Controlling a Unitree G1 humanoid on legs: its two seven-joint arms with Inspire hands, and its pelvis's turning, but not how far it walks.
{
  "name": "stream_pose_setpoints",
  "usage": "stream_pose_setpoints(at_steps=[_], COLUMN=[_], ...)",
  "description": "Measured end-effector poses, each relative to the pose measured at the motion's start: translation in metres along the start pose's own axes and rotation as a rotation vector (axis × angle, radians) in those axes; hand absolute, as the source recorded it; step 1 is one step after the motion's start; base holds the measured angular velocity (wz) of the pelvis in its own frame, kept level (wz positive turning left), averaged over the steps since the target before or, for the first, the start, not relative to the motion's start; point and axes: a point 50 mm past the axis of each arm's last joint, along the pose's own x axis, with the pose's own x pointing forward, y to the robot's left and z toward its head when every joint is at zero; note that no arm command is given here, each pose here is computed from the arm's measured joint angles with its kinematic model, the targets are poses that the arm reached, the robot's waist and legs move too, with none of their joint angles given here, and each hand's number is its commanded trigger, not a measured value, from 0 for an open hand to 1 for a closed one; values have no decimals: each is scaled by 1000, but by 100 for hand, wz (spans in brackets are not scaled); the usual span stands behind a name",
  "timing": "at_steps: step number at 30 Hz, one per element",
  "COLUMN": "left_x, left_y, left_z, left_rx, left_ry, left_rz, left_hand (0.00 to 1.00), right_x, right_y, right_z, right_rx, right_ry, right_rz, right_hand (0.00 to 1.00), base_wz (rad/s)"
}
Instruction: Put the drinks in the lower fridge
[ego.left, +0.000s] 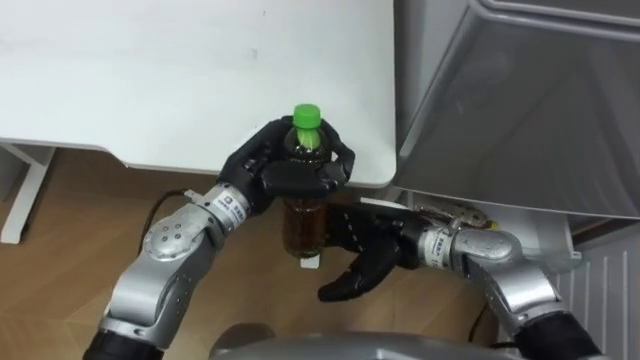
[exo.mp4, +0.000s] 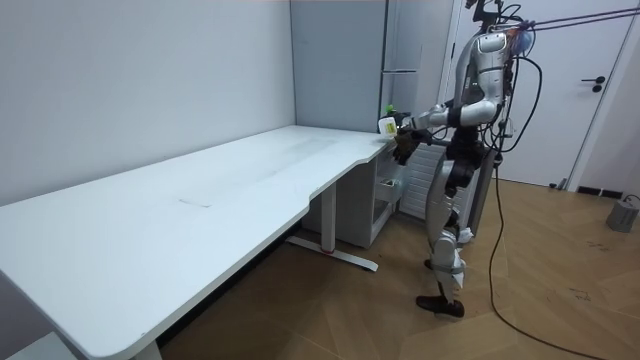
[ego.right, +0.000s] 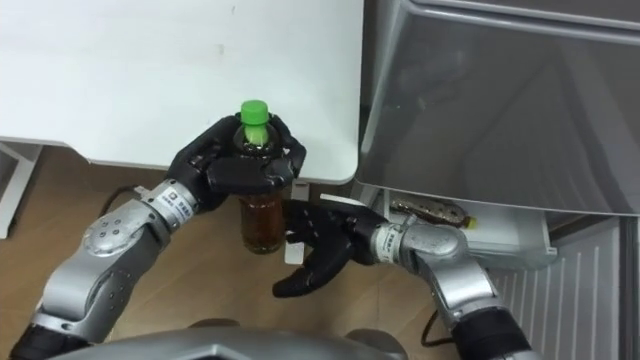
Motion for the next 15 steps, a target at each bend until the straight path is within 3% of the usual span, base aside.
stream_pose_setpoints(at_steps=[9,15], left_x=[5,3], left_y=[-24,-25], left_z=[-8,-11], left_rx=[-61,-134], left_ry=[21,24], left_rz=[-162,-189], left_hand=[100,100], right_x=[6,7], right_y=[6,10], right_z=[5,5], right_rx=[89,146], right_ry=[-97,-134], right_rz=[31,62], right_hand=[0,0], base_wz=[0,0])
